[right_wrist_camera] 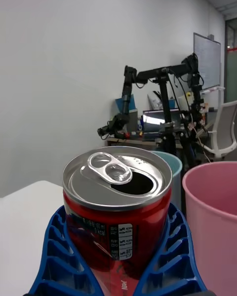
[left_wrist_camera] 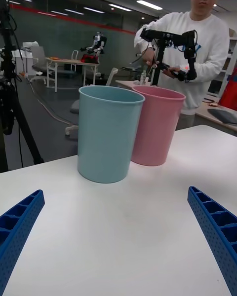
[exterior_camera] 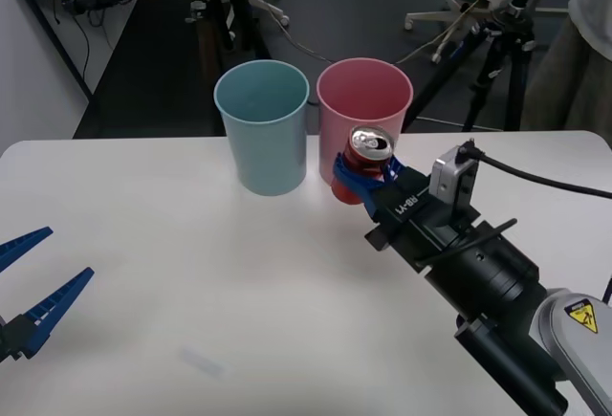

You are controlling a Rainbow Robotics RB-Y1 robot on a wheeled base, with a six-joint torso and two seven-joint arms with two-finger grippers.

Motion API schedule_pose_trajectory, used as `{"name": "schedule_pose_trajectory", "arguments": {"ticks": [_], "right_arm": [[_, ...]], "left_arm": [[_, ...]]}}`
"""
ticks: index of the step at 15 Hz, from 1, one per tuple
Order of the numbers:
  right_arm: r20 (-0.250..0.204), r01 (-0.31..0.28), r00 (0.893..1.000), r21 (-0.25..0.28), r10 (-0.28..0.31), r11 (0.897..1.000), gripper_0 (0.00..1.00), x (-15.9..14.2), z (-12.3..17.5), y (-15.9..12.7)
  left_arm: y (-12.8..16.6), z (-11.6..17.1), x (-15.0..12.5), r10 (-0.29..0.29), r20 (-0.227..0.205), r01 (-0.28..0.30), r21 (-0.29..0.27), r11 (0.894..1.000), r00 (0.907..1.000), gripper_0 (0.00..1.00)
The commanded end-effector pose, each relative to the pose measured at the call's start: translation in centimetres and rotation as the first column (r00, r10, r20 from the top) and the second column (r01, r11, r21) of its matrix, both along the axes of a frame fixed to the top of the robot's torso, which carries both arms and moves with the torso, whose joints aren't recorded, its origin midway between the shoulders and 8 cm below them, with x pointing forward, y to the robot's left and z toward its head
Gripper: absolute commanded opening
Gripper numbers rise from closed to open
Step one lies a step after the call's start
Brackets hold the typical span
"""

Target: Grasp the object on the table and drop it into the matching bin: aluminum can to the light blue bin, PET bottle to the pink bin.

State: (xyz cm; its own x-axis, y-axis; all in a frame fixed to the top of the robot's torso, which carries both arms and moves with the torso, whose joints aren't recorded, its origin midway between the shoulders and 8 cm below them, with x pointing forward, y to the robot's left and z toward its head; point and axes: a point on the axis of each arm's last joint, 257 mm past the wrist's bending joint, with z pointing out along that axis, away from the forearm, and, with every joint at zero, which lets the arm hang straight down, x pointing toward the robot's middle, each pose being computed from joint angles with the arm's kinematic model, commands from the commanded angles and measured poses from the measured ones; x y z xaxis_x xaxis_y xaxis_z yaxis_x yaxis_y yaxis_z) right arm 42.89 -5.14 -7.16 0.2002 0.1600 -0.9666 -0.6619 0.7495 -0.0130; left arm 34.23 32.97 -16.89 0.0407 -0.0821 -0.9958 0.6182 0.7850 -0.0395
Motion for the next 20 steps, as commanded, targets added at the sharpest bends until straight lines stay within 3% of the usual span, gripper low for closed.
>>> {"name": "schedule_pose_trajectory", "arguments": {"ticks": [1, 4, 9, 16, 20], "right_arm": [[0.060, -0.008, 0.998, 0.034, 0.006, 0.999, 0.00, 1.0, 3.6, 1.8], [0.090, -0.017, 0.996, 0.065, 0.011, 0.998, 0.00, 3.0, 6.1, 3.6], [0.093, 0.035, 0.995, 0.077, -0.042, 0.996, 0.00, 9.9, 8.1, 5.9], [0.040, 0.133, 0.990, 0.039, -0.135, 0.990, 0.00, 18.3, 8.5, 8.9], [-0.013, 0.186, 0.982, -0.025, -0.186, 0.982, 0.00, 22.1, 6.6, 10.5]], "left_arm": [[0.0, 0.0, 0.0, 0.000, 0.000, 0.000, 0.000, 1.000, 1.0000, 1.00], [0.0, 0.0, 0.0, 0.000, 0.000, 0.000, 0.000, 1.000, 1.0000, 1.00], [0.0, 0.0, 0.0, 0.000, 0.000, 0.000, 0.000, 1.000, 1.0000, 1.00], [0.0, 0.0, 0.0, 0.000, 0.000, 0.000, 0.000, 1.000, 1.0000, 1.00], [0.0, 0.0, 0.0, 0.000, 0.000, 0.000, 0.000, 1.000, 1.0000, 1.00]]}}
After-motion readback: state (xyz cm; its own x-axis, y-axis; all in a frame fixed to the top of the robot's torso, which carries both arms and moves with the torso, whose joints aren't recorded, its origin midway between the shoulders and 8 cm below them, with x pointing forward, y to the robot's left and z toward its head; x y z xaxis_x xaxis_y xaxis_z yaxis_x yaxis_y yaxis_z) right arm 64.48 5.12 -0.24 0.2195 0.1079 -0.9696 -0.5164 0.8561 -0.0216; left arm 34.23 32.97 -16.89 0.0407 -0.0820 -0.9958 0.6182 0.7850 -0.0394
